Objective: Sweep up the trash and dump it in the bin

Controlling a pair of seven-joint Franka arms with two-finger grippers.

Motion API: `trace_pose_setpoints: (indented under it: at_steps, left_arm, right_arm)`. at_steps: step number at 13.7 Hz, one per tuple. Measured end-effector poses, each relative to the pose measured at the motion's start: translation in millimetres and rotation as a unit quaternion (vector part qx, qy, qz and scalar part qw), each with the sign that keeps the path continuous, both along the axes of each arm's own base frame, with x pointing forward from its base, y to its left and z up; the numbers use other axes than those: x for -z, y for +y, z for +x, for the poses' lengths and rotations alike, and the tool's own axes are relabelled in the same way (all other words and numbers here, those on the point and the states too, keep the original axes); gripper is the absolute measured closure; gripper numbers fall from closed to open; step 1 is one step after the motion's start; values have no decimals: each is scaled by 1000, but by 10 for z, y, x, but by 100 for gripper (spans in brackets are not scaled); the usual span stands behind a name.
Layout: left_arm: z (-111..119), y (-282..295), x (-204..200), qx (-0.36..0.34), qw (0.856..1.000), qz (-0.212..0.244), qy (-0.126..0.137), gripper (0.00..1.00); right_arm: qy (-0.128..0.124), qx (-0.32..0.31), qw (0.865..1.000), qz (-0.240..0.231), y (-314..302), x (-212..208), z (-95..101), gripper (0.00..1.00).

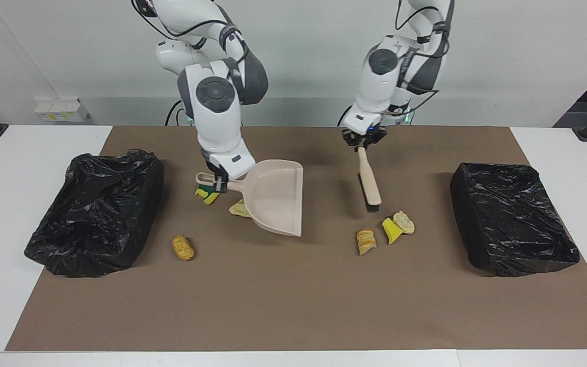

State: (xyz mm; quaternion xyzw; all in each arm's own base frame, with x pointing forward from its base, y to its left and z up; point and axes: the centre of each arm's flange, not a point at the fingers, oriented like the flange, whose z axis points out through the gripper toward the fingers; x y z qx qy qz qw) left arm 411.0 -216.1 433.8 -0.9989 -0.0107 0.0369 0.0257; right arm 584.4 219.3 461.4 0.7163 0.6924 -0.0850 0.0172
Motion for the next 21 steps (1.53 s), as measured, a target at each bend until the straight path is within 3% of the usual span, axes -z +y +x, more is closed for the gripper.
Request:
trace_pose_setpoints:
  at_steps: [3, 7, 10, 14, 21]
  left_arm:
    - [411, 602, -87, 6, 1000, 5, -10, 74]
    - [1109, 1398, -132, 56, 998, 7, -16, 74]
    - [1441, 1599, 314, 86, 996, 6, -18, 74]
    - [1472, 1221, 760, 94, 996, 5, -4, 74]
    - [878, -72, 870, 146, 989, -10, 4, 74]
  right_arm:
    - [-8, -39, 999, -11, 432, 177, -191, 69]
    - [-27, -16, 999, -30, 717, 578, -233, 69]
    - [-45, 8, 997, -55, 914, 836, -261, 69]
    - [-50, 11, 997, -58, 949, 828, -279, 69]
    - [-50, 11, 997, -58, 950, 828, -279, 69]
